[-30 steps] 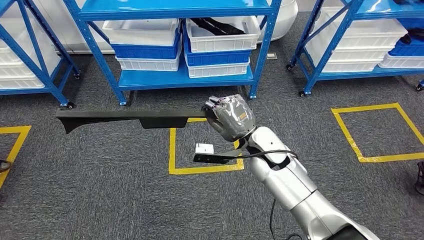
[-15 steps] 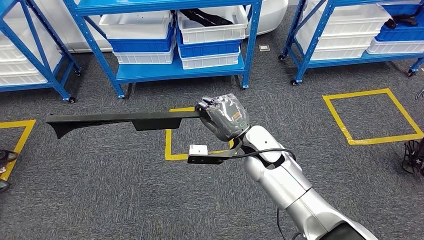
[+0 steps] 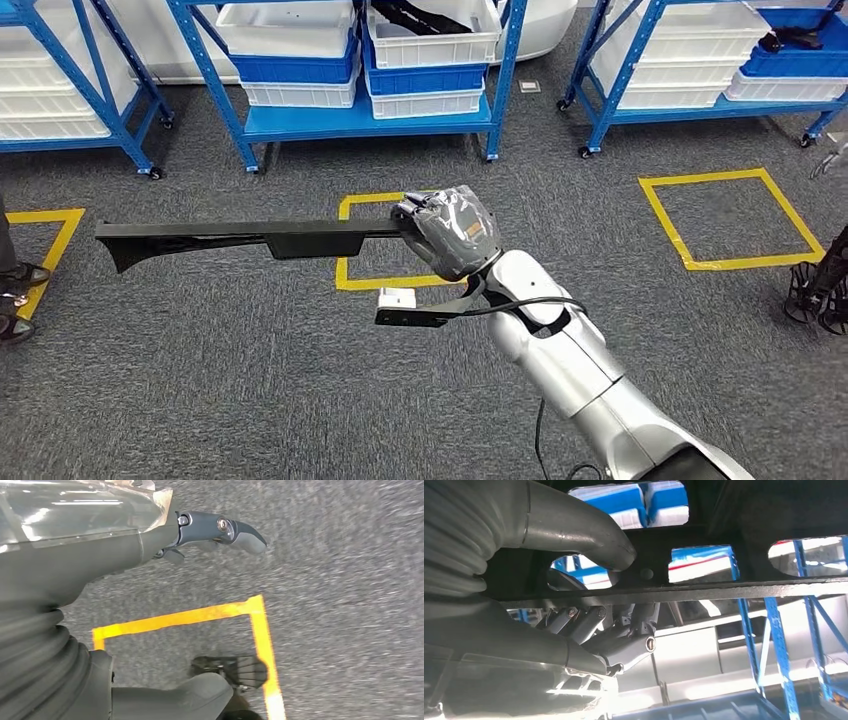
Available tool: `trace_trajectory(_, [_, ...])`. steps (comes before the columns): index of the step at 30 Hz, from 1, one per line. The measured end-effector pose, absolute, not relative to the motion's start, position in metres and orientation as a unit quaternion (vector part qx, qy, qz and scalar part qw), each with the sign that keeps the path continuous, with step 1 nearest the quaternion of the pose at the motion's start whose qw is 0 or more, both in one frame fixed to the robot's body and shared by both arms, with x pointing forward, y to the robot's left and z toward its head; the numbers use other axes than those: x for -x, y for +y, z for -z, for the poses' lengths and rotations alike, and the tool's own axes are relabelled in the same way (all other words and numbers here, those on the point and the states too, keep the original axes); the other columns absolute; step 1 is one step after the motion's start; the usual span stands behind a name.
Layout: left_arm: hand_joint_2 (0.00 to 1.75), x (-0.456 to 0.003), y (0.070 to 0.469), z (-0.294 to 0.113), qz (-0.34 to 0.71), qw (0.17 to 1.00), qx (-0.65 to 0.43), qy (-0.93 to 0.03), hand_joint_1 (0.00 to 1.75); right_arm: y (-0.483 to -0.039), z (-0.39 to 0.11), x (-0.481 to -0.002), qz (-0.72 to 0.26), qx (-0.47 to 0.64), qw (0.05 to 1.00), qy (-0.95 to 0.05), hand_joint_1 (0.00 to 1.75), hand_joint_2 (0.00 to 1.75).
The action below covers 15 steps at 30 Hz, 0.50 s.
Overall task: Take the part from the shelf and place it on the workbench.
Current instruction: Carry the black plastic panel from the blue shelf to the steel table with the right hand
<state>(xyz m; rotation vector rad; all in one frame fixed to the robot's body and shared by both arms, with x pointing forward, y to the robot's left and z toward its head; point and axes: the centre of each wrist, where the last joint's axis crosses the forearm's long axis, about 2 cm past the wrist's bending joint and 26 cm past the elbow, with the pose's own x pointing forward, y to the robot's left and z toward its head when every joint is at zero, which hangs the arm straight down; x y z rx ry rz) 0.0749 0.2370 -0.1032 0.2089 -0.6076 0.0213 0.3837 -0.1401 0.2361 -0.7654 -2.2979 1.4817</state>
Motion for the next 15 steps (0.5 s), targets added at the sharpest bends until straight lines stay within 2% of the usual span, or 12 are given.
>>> trace_trajectory(15, [1.75,-0.0711,0.2405,0.1042,-0.005,0.949,-0.110,-0.297,0.00,-0.1353,-0.2330,-0.3821,-0.500,0.270,0.171,-0.805,1.75,1.75])
